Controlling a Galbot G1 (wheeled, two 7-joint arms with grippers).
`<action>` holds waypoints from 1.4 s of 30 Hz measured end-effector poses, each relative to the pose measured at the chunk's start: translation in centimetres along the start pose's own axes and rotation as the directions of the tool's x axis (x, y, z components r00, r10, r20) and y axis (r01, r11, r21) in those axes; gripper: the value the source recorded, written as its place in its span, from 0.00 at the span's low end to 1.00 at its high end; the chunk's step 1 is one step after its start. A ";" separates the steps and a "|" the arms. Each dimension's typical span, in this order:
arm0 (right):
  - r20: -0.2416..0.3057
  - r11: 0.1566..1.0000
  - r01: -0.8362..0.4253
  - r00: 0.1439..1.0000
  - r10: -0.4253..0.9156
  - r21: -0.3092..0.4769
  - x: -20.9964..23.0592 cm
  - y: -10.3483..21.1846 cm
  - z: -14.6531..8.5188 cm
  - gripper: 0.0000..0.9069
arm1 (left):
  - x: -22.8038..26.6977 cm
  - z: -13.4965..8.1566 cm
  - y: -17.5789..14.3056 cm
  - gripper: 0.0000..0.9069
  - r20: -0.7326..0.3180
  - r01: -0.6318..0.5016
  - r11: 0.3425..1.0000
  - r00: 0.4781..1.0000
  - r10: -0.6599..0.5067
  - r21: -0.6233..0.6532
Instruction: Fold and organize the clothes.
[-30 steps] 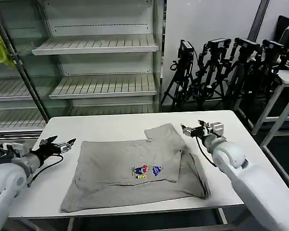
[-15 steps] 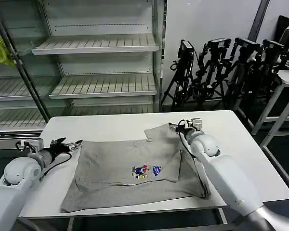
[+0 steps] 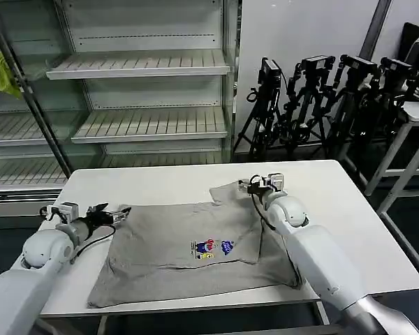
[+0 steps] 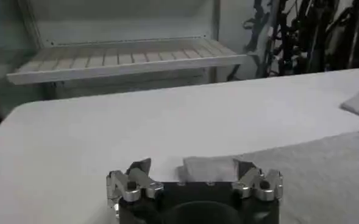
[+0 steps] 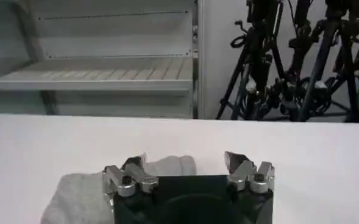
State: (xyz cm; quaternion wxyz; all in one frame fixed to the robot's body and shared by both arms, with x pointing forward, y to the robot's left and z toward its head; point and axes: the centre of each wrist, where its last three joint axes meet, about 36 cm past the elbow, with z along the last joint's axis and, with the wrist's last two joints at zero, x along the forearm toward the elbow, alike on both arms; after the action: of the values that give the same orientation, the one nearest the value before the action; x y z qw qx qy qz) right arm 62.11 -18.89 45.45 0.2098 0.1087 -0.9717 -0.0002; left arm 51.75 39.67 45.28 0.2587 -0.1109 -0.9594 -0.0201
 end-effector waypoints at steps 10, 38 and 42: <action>-0.013 1.000 0.003 1.000 -0.003 -0.009 -0.8 0.7 0.7 0.72 | -0.7 0.6 0.0 0.43 -0.003 0.002 1.000 1.000 -0.002 -0.001; -0.008 1.000 -0.001 1.000 0.001 0.000 -1.0 0.4 2.1 0.00 | -0.9 1.9 -0.1 0.13 0.010 -0.003 1.000 1.000 0.003 -0.003; -0.005 1.000 -0.002 1.000 0.002 0.000 -1.2 0.4 2.2 0.00 | -0.9 2.1 -0.1 0.11 0.012 -0.004 1.000 1.000 0.004 -0.004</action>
State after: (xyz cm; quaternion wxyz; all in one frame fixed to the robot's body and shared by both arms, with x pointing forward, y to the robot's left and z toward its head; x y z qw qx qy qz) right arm 62.14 -18.38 42.95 0.2122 0.1075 -0.9713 0.0004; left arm 51.49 39.63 43.04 0.2529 -0.1132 -0.9606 -0.0206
